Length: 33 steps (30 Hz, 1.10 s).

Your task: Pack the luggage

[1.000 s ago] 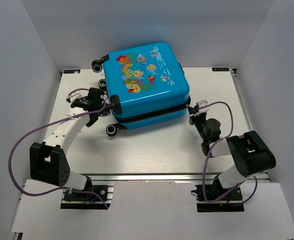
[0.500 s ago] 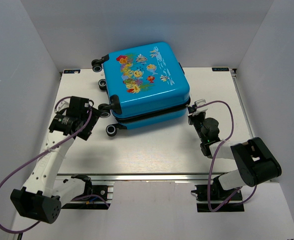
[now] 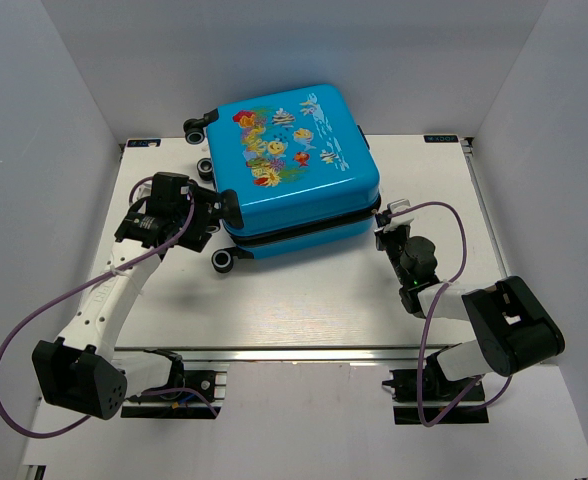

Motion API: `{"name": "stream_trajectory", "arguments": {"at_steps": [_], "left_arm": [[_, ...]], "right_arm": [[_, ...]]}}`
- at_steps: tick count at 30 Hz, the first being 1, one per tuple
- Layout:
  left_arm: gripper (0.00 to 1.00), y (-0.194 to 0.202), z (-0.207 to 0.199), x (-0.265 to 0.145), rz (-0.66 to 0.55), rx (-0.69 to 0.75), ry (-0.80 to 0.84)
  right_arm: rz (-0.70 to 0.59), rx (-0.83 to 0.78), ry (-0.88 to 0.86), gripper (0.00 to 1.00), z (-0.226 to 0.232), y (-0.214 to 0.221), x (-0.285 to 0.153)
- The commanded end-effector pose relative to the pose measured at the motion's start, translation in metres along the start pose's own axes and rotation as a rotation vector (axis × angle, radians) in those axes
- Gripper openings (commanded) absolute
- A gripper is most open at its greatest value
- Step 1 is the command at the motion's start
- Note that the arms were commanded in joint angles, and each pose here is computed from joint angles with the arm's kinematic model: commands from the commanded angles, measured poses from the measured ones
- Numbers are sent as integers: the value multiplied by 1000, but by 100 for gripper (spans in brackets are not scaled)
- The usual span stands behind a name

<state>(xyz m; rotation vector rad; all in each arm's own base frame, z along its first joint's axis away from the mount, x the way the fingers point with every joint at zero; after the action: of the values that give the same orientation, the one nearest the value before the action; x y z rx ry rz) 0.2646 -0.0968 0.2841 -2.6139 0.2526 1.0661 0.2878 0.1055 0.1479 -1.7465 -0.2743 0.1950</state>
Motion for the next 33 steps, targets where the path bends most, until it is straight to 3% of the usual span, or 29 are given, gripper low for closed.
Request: {"name": "stream_trajectory", "arguments": {"at_steps": [1, 16, 18, 19, 22, 23, 25, 26, 27, 28, 33], "left_arm": [[98, 1, -4, 1, 1, -56, 23], [98, 8, 3, 47, -30, -186, -69], [95, 8, -3, 50, -23, -196, -46], [90, 9, -5, 54, -20, -198, -44], [64, 12, -9, 59, -13, -191, -47], [48, 13, -9, 63, -4, -189, -52], [30, 17, -10, 66, 11, -179, -43], [14, 18, -9, 69, 11, -174, -54], [6, 18, -7, 71, 7, -171, -64], [0, 18, -6, 72, 3, -163, -72], [0, 5, 15, 74, -110, -122, -176]], "right_arm": [[-217, -5, 96, 0, -14, -46, 3], [-221, -16, 88, 0, -10, -49, -3], [-215, -19, 79, 0, -9, -48, -4], [-213, -19, 82, 0, -9, -47, -5], [-210, -18, 86, 0, -9, -46, -6], [-215, -16, 83, 0, -7, -48, -6], [-206, -9, 89, 0, -7, -46, -6], [-207, -3, 93, 0, -7, -46, -6], [-195, 7, 119, 0, -9, -44, -5], [-184, 40, 148, 0, -12, -43, -3], [-125, 71, 333, 0, -31, -39, 19]]}}
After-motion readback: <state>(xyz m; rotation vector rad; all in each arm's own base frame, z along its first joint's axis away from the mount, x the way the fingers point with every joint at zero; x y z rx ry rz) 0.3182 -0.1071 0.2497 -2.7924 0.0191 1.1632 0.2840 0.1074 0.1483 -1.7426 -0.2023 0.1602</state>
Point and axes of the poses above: each gripper's point midway between its finger pads, its own x axis out along the fingers, its own z axis along the line the jaws close on, y = z × x, the point moved 9 cm from there along -x, back along the fingers, and after that the axes turned 1 degree about -x, right-handed, at the moved point
